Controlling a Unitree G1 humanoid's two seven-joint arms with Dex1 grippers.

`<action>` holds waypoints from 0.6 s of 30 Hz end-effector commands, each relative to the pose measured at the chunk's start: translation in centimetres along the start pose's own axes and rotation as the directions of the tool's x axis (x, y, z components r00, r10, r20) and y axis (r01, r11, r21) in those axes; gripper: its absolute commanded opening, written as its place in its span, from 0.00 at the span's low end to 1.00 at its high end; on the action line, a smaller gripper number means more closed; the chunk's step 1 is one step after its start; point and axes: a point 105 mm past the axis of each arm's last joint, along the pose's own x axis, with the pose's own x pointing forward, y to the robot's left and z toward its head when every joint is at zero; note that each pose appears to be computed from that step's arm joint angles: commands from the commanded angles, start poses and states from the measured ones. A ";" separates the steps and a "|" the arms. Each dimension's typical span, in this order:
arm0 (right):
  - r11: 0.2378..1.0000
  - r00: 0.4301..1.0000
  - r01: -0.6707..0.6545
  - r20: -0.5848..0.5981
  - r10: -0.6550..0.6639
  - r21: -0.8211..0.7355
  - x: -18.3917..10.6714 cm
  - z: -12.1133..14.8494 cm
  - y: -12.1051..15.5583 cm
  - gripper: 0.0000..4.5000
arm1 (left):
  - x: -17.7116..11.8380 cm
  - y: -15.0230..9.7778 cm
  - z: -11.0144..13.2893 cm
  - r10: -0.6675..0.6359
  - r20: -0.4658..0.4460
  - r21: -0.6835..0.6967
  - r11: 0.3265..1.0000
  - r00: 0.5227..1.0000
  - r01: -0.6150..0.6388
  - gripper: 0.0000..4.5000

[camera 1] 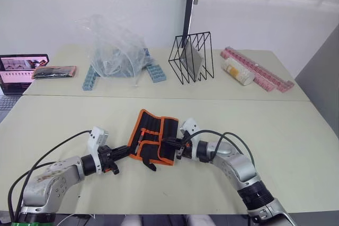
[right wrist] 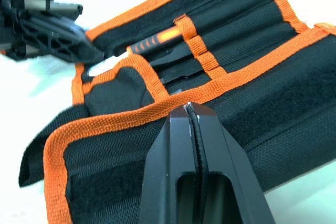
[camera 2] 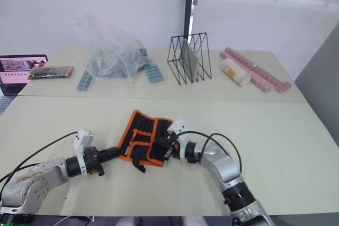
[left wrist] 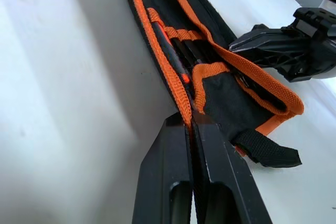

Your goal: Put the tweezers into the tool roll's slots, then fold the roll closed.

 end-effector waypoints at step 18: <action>0.992 0.991 0.102 -0.075 -0.108 -0.071 1.4 -2.4 -0.5 0.00 | 5.5 -5.1 3.5 -0.259 -0.165 0.358 0.883 0.952 0.302 0.01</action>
